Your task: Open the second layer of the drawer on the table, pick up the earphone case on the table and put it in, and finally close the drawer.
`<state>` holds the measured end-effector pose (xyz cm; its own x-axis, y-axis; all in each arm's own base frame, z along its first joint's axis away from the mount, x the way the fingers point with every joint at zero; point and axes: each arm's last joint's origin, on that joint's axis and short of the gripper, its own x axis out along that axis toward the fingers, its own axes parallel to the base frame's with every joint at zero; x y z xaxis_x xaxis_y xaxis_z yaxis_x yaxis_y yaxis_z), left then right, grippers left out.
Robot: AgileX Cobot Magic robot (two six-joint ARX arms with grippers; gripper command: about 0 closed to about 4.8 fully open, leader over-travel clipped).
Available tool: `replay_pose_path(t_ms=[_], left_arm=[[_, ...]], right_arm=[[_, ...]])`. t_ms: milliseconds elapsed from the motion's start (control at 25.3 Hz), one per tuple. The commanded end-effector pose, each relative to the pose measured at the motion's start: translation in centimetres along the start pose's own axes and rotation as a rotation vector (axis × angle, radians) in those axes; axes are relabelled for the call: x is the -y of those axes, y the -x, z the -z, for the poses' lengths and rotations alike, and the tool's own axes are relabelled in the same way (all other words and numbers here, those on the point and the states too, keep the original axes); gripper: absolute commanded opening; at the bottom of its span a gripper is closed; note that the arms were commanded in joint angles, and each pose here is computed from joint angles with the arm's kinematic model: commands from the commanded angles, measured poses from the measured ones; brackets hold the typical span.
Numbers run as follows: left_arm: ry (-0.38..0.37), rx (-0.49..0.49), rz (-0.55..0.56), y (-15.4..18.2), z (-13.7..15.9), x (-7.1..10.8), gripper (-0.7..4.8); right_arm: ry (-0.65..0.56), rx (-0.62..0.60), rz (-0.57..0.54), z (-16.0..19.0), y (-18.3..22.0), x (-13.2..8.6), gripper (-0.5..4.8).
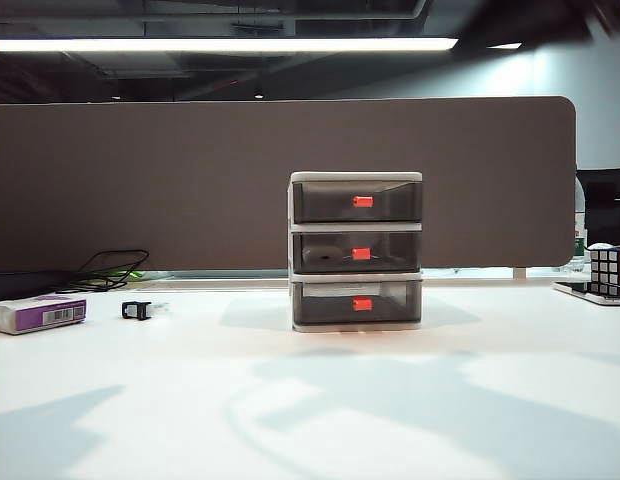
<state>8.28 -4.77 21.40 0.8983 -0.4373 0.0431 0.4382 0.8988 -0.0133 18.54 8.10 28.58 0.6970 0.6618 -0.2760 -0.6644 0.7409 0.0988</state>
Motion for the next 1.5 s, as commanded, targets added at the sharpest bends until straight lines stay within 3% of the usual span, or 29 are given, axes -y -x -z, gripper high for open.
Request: replay_pose_path(t_ms=[39,158,355,553,868,1066,1224,1342,1500], left_arm=[[0.007,0.038,-0.005,0.5,1.0,-0.1,-0.06],[0.011,0.008,0.000,0.4,2.8,-0.1,-0.06],[0.047,0.000,0.032,0.0,4.4,0.0,-0.06],[-0.013,0.000,0.002,0.0,4.5,-0.1,-0.06],[-0.044,-0.016,-0.074,0.0,4.6,-0.8,-0.06],[-0.043,0.022,-0.221,0.1,4.2,-2.3,-0.06],[-0.024,0.050,-0.218,0.4,3.9,-3.4,-0.06],[-0.005,0.071,-0.287,0.7,3.7,-4.2,-0.06],[0.012,0.122,-0.284,0.7,3.3,-4.2,-0.06]], right_arm=[[-0.015,0.087,0.052,3.3,1.5,-0.5,-0.05],[-0.037,0.108,0.118,7.0,3.1,-1.0,-0.05],[-0.036,0.128,0.173,10.0,4.2,-1.3,-0.05],[-0.043,0.119,0.229,12.4,4.3,-1.2,-0.05],[-0.067,0.095,0.281,15.6,3.8,-0.9,-0.05],[-0.065,0.126,0.358,15.5,3.9,-0.5,-0.05],[-0.081,0.157,0.424,15.3,4.4,0.5,-0.05],[-0.085,0.203,0.470,15.0,5.0,1.4,-0.05],[-0.090,0.200,0.483,15.1,5.1,1.6,-0.05]])
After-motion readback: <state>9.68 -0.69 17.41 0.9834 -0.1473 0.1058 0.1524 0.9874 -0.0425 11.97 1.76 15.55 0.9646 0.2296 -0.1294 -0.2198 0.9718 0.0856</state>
